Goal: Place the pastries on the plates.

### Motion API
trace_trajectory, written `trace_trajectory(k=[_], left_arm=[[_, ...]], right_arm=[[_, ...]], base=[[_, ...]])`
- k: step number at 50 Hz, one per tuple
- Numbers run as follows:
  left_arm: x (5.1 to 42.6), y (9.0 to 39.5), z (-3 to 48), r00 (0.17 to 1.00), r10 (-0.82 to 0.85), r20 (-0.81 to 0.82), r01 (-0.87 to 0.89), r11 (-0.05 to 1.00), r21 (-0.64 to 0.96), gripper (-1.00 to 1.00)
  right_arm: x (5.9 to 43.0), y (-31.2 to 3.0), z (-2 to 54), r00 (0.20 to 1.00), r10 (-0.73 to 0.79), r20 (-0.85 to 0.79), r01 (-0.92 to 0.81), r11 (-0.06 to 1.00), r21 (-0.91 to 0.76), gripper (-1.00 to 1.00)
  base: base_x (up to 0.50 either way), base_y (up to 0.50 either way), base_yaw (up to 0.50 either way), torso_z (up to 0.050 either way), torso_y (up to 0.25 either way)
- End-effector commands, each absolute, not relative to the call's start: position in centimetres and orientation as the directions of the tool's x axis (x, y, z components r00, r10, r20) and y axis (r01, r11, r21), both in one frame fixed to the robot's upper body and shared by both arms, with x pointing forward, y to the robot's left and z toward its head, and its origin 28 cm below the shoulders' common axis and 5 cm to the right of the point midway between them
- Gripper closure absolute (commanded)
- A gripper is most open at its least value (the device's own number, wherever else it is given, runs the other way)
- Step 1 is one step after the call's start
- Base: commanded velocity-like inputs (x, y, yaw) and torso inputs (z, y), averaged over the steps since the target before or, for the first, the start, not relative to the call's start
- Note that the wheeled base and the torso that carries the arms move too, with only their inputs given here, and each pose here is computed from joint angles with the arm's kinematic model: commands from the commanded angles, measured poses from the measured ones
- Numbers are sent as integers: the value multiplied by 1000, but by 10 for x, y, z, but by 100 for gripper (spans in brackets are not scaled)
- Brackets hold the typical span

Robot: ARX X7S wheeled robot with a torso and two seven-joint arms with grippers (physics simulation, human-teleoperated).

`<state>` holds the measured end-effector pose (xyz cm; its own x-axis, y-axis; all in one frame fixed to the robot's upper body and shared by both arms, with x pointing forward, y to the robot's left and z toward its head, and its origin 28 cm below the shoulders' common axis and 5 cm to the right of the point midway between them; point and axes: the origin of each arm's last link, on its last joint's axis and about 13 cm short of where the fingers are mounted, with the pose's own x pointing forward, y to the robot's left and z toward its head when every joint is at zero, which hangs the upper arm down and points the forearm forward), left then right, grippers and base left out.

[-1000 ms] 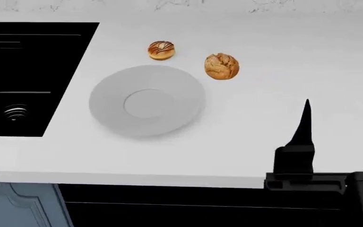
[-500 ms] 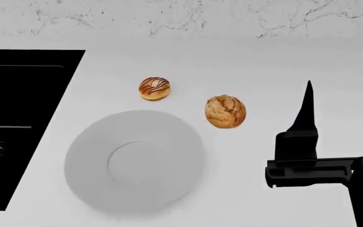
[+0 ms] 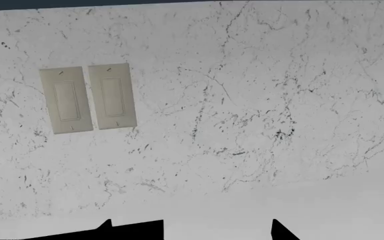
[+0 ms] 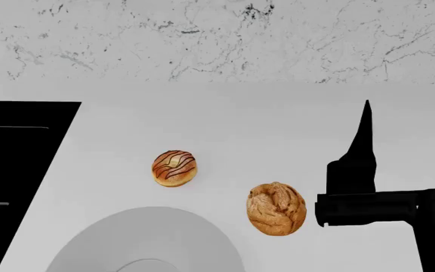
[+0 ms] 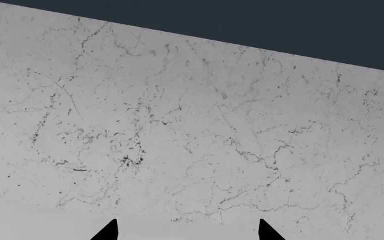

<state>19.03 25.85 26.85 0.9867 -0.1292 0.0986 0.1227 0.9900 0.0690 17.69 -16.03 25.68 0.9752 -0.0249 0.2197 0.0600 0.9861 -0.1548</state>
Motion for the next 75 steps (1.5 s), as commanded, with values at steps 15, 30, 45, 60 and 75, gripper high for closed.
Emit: trace_trajectory(k=[15, 30, 45, 60, 75], left_arm=[[189, 259, 263, 989, -125, 84, 120, 991, 58, -100], [189, 260, 264, 988, -127, 82, 124, 991, 49, -100], [191, 261, 265, 987, -142, 72, 140, 990, 33, -100], [191, 263, 263, 988, -138, 68, 137, 990, 32, -100], [185, 261, 262, 988, -142, 60, 140, 990, 27, -100]], right_arm=[[177, -158, 254, 980, -27, 199, 62, 983, -171, -100], [194, -141, 245, 959, 230, -169, -230, 973, 17, -100], [221, -128, 227, 912, 306, -273, -298, 952, 69, -100], [233, -131, 207, 919, 202, -338, -211, 978, 11, -100], [235, -139, 198, 919, 120, -377, -135, 991, -13, -100]], base=[[91, 0, 0, 0, 1], [0, 0, 0, 0, 0], [0, 0, 0, 0, 0], [0, 0, 0, 0, 0], [0, 0, 0, 0, 0]])
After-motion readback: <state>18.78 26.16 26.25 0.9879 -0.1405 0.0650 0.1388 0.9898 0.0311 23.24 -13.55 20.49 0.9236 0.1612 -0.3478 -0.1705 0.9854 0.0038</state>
